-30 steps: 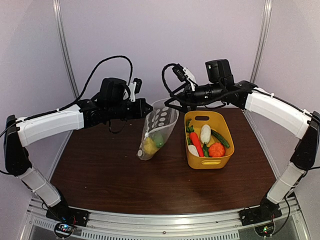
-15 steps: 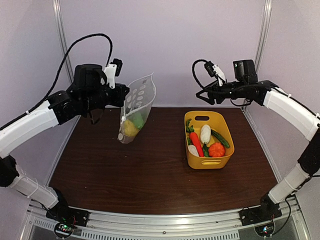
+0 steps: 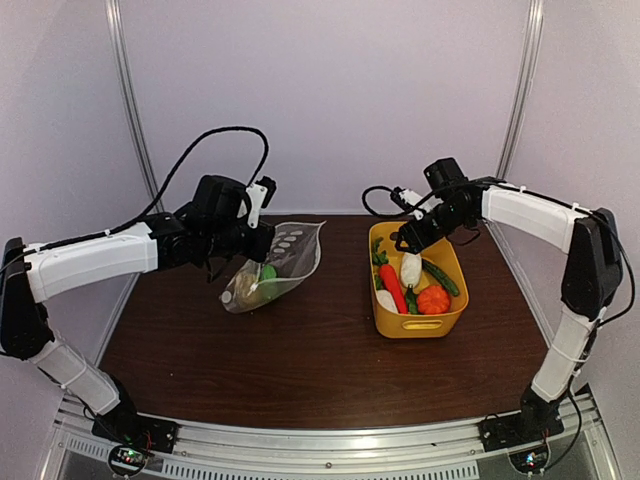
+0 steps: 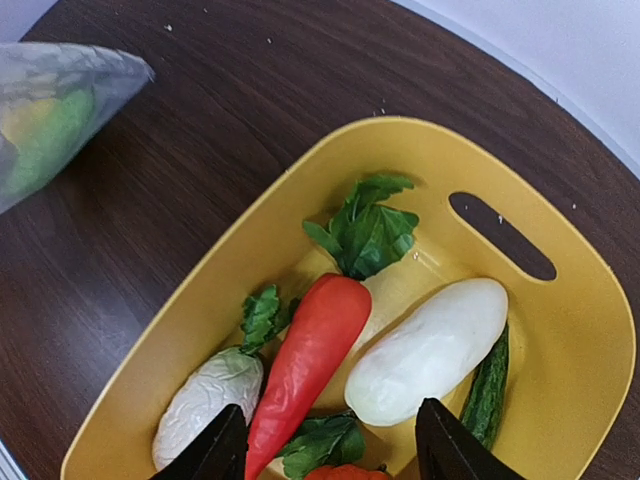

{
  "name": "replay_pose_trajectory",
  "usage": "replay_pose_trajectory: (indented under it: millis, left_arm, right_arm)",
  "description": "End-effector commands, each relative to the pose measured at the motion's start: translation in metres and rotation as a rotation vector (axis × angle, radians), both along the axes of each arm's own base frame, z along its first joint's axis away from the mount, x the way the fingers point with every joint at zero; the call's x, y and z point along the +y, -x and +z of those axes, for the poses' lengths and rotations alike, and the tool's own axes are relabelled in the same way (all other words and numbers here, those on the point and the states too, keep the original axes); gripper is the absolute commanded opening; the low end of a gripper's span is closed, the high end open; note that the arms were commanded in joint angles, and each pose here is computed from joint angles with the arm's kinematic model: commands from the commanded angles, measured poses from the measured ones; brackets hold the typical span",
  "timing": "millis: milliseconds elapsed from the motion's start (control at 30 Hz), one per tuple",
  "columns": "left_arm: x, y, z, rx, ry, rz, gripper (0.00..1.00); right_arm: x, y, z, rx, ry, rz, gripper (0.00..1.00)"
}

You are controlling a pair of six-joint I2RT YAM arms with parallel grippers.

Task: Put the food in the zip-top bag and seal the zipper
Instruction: Pick up the fake vegetable from the bin.

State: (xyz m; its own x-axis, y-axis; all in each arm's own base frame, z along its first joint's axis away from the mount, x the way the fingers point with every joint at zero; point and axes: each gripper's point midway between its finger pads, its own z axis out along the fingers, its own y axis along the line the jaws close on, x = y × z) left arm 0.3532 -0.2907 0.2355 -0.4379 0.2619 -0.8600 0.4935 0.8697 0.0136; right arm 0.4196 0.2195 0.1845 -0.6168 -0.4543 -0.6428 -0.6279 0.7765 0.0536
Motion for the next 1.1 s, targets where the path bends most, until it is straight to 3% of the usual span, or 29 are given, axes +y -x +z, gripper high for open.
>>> replay_pose_trajectory:
  millis: [0, 400, 667, 767, 1067]
  left_arm:
    - [-0.007, -0.003, 0.019, -0.044, 0.092, -0.023, 0.0]
    - [-0.003, -0.001, 0.026, -0.061, 0.098, -0.014, 0.0]
    - [-0.002, -0.001, 0.025, -0.058, 0.091, -0.012, 0.0]
    - [-0.001, -0.002, 0.024, -0.061, 0.085, -0.008, 0.0]
    - [-0.003, -0.004, 0.015, -0.05, 0.065, -0.011, 0.0]
  right_arm:
    - [-0.024, -0.001, -0.033, 0.07, 0.149, -0.079, 0.59]
    - [-0.056, -0.023, -0.072, 0.119, 0.241, -0.335, 0.71]
    - [-0.038, -0.031, -0.076, 0.184, 0.092, -0.434, 0.68]
    - [-0.045, -0.042, -0.082, 0.18, 0.119, -0.507, 0.63]
    - [-0.047, -0.055, -0.103, 0.227, 0.09, -0.591, 0.64]
